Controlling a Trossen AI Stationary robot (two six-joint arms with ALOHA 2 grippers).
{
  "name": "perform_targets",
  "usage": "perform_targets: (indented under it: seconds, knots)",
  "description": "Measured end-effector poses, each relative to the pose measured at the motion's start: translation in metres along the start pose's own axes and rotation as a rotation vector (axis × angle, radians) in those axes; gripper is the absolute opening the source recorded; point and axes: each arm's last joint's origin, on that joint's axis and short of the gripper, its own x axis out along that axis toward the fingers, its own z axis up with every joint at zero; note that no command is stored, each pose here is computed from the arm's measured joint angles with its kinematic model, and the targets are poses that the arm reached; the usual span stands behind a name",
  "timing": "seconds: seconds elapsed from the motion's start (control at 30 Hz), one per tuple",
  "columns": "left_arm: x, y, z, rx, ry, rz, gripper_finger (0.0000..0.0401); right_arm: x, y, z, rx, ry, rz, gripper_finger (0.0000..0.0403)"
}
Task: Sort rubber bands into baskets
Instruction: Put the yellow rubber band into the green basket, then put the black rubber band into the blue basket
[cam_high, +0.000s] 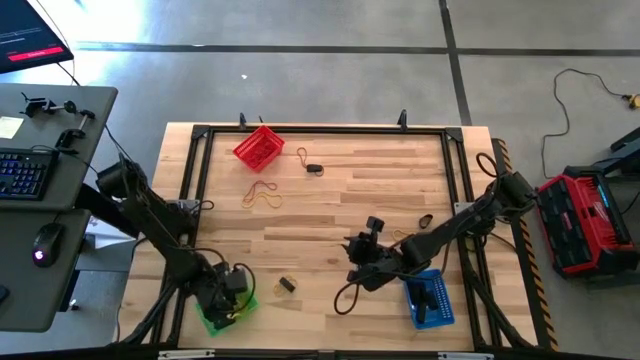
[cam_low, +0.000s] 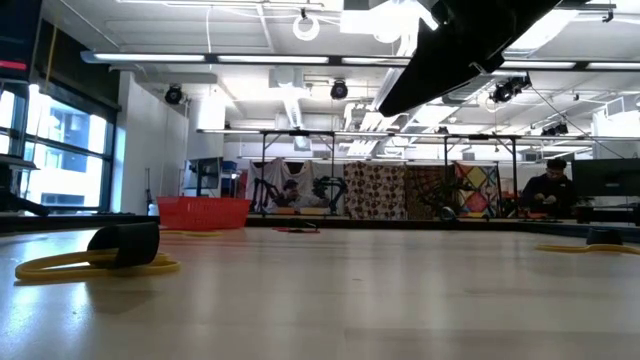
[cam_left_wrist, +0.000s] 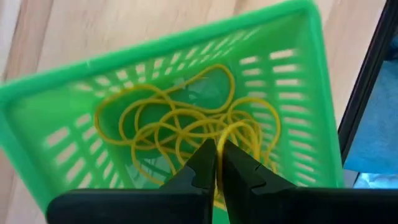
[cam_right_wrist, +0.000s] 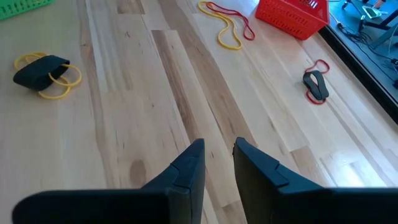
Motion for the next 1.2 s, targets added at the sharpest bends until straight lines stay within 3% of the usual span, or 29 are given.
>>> perform_targets:
  seconds: [0.33,0.5,0.8,1.2]
  knots:
    - [-0.007,-0.011,0.004,0.092,-0.016,-0.036,0.006,0.0,0.0,0.0,0.0,0.001,0.002,0.0073]
    - [-0.007,-0.01,0.003,0.131,-0.003,-0.022,0.0066,0.0,0.0,0.0,0.0,0.001,0.002,0.0073]
    - [-0.013,0.0,0.001,0.119,0.031,0.057,0.0051,0.0,0.0,0.0,0.0,0.001,0.002,0.0073]
    - [-0.046,0.002,0.008,0.176,-0.108,-0.018,0.0009,0.0,0.0,0.0,0.001,0.002,0.003,0.0073]
